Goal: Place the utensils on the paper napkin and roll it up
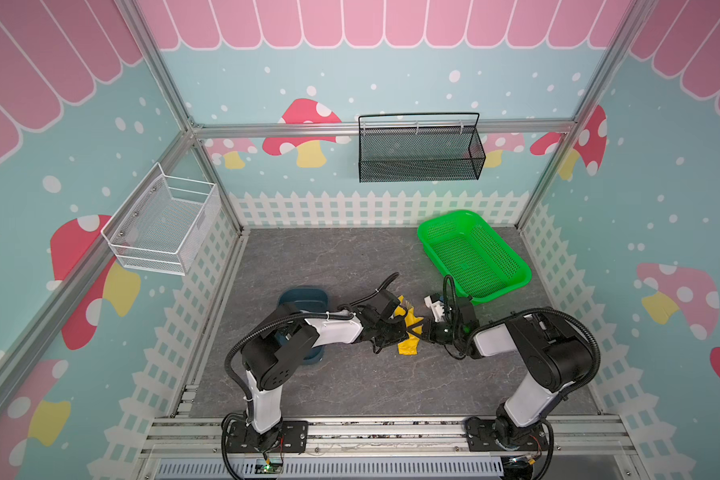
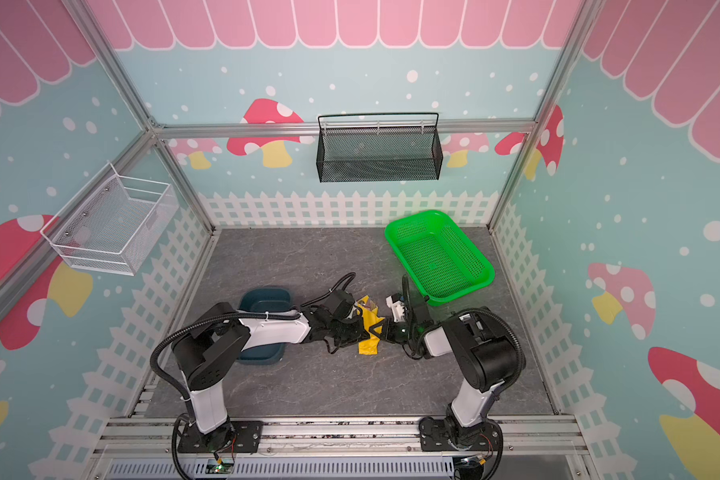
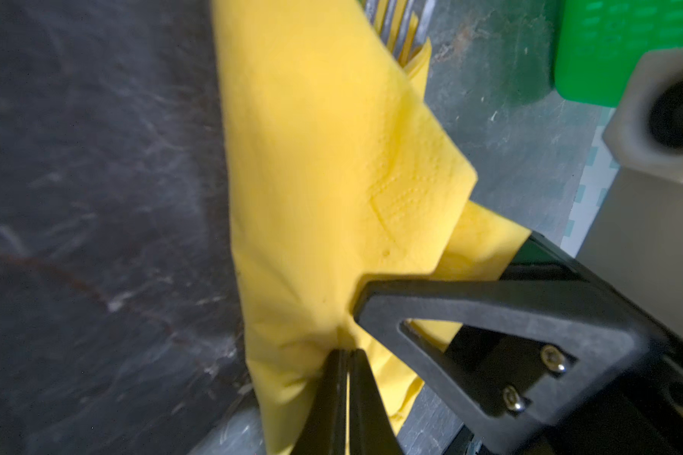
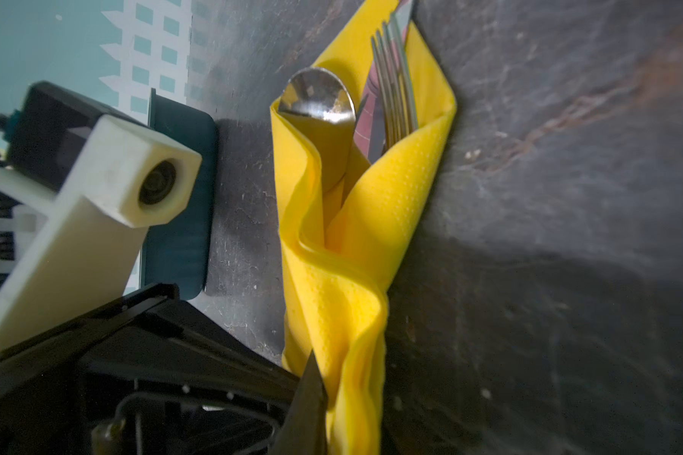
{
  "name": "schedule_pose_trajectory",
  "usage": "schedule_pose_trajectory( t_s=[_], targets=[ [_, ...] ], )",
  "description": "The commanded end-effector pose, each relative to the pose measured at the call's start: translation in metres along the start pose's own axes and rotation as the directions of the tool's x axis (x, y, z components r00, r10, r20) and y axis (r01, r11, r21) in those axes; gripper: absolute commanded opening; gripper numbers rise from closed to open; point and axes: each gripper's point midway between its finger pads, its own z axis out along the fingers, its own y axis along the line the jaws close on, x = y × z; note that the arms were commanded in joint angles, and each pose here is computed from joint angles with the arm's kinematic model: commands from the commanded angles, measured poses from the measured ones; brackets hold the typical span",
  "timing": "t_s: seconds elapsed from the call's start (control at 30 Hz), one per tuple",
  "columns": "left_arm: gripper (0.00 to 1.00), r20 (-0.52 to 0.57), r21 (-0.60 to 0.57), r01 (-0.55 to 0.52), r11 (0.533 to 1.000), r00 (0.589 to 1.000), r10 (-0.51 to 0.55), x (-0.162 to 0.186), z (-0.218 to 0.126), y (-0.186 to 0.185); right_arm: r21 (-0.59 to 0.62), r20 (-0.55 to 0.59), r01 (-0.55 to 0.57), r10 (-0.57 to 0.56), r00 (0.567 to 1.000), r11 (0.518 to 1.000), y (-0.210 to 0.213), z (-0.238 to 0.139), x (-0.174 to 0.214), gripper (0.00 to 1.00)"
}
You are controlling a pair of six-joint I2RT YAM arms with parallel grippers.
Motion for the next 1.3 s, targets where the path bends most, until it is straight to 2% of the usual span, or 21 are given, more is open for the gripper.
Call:
schedule_pose_trajectory(
  t_s=[0.0,0.23,0.47,0.73,1.0,1.27],
  targets=[
    [0.12,0.0,-0.039,-0.001,0.999,1.0,0.001,0.007,-0.002,0.01,0.011,0.006,0.012,-0.012,1.0,1.0,-0.001,0.0,-0.002,0.05],
    [0.26,0.135,-0.035,-0.008,0.999,0.991,0.013,-0.009,-0.037,0.004,-0.003,0.027,0.064,-0.064,0.998,0.998,0.007,-0.003,-0.009,0.0],
    [0.28,0.238,-0.035,0.061,0.998,0.97,-0.051,-0.023,-0.065,0.022,-0.011,0.056,0.117,-0.117,0.992,0.993,0.016,-0.008,-0.017,0.0],
    [0.3,0.241,-0.023,0.088,0.996,0.967,-0.08,-0.028,-0.068,0.03,-0.013,0.061,0.135,-0.134,0.989,0.991,0.019,-0.009,-0.019,0.0],
    [0.31,0.228,0.019,0.116,0.993,0.967,-0.118,-0.026,-0.062,0.031,-0.033,0.066,0.208,-0.206,0.976,0.978,0.031,-0.013,-0.024,0.0],
    [0.36,0.238,0.041,0.116,0.992,0.964,-0.123,-0.031,-0.065,0.03,0.015,0.043,0.269,-0.269,0.962,0.963,0.029,-0.014,-0.028,0.0]
  ],
)
